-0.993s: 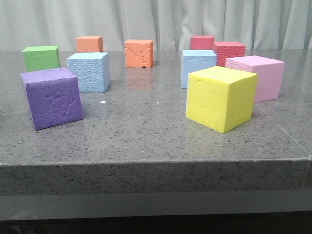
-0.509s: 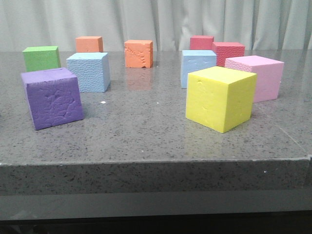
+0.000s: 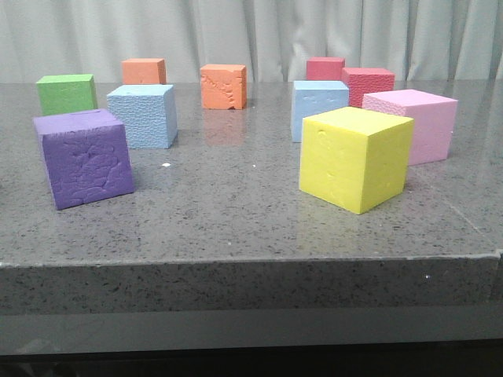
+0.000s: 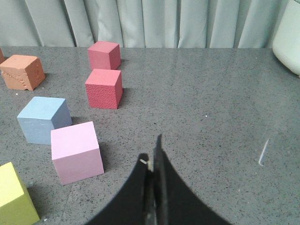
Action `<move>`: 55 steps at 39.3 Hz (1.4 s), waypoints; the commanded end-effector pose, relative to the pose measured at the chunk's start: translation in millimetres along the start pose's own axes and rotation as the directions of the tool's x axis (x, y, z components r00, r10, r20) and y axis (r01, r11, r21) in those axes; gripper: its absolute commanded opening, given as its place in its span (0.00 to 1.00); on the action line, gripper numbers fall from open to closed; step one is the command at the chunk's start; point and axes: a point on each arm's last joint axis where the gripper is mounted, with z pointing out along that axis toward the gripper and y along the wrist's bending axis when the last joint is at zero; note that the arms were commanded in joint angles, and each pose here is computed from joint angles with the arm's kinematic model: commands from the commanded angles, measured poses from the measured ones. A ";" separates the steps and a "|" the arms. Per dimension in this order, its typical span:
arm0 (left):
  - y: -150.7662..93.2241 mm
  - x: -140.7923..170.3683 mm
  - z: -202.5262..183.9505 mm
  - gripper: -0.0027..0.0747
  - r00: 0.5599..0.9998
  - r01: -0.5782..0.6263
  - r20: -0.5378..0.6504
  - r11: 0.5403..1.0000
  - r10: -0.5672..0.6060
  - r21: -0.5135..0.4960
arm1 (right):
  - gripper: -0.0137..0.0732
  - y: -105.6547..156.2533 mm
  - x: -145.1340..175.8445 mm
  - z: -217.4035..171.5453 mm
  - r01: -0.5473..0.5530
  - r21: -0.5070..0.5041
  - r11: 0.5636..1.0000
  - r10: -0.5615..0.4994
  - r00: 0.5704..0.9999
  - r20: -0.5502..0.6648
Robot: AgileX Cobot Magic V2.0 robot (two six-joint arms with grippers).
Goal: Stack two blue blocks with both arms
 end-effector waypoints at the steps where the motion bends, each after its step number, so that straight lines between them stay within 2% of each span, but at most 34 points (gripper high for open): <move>1: -2.1 -20.9 -2.7 0.01 0.991 0.008 0.134 1.000 -0.010 0.014 | 0.08 -0.2 -18.9 -3.0 0.018 0.010 1.000 -0.019 0.993 0.113; 7: -2.1 -20.9 -2.7 0.01 0.991 0.008 0.134 1.000 -0.010 0.014 | 0.09 -0.2 -18.9 -3.0 0.018 0.010 1.000 -0.019 0.993 0.113; 11: -2.1 -21.1 -2.7 0.01 0.991 0.008 0.136 1.000 -0.010 0.014 | 0.18 -0.2 -18.9 -3.0 0.018 0.010 1.000 -0.019 0.993 0.113; 16: -2.1 -22.2 -2.9 0.01 0.989 0.008 0.148 1.000 -0.010 0.015 | 0.43 -0.2 -19.4 -3.1 0.018 0.010 1.000 -0.019 0.993 0.118; 20: -2.2 -24.4 -3.2 0.06 0.985 0.008 0.171 1.000 -0.010 0.016 | 0.70 -0.2 -20.0 -3.1 0.018 0.010 1.000 -0.019 0.992 0.125; 22: -2.2 -25.6 -3.5 0.16 0.983 0.008 0.185 1.000 -0.011 0.017 | 0.81 -0.2 -20.0 -3.1 0.018 0.010 1.000 -0.019 0.992 0.126; 24: -2.3 -26.3 -3.6 0.32 0.981 0.008 0.193 1.000 -0.011 0.017 | 0.88 -0.2 -20.0 -3.1 0.018 0.010 1.000 -0.019 0.992 0.125; 27: -2.3 -26.3 -3.6 0.66 0.981 0.008 0.193 1.000 -0.011 0.017 | 0.90 -0.2 -19.7 -3.0 0.018 0.010 1.000 -0.019 0.992 0.124; 29: -2.3 -26.5 -3.6 0.83 0.981 0.008 0.195 1.000 -0.011 0.017 | 0.90 -0.2 -19.7 -3.0 0.018 0.010 1.000 -0.019 0.992 0.124; 30: -2.3 -26.7 -3.7 0.90 0.980 0.008 0.197 1.000 -0.011 0.017 | 0.90 -0.2 -19.8 -3.0 0.018 0.010 1.000 -0.019 0.992 0.125; 32: -2.3 -27.1 -3.8 0.94 0.979 0.008 0.201 1.000 -0.011 0.017 | 0.90 -0.2 -20.3 -2.4 0.017 0.010 1.000 -0.018 0.991 0.129; 38: -2.4 -29.3 -4.2 0.90 0.974 0.007 0.225 1.000 -0.011 0.018 | 0.90 1.7 -27.0 9.4 -0.062 -0.025 0.998 0.066 0.986 0.152; 46: -2.4 -29.3 -4.2 0.84 0.974 0.007 0.225 1.000 -0.011 0.018 | 0.90 4.6 -49.5 60.1 -0.077 -0.032 0.997 0.076 0.997 -0.018; 50: -2.3 -29.1 -4.2 0.83 0.975 0.007 0.223 1.000 -0.011 0.018 | 0.90 16.4 -61.3 87.5 -0.056 -0.085 0.995 0.050 0.996 -0.069; 55: -2.3 -28.5 -4.0 0.83 0.975 0.007 0.222 1.000 -0.011 0.018 | 0.90 44.8 -70.7 118.1 -0.020 -0.193 0.981 -0.003 0.993 -0.120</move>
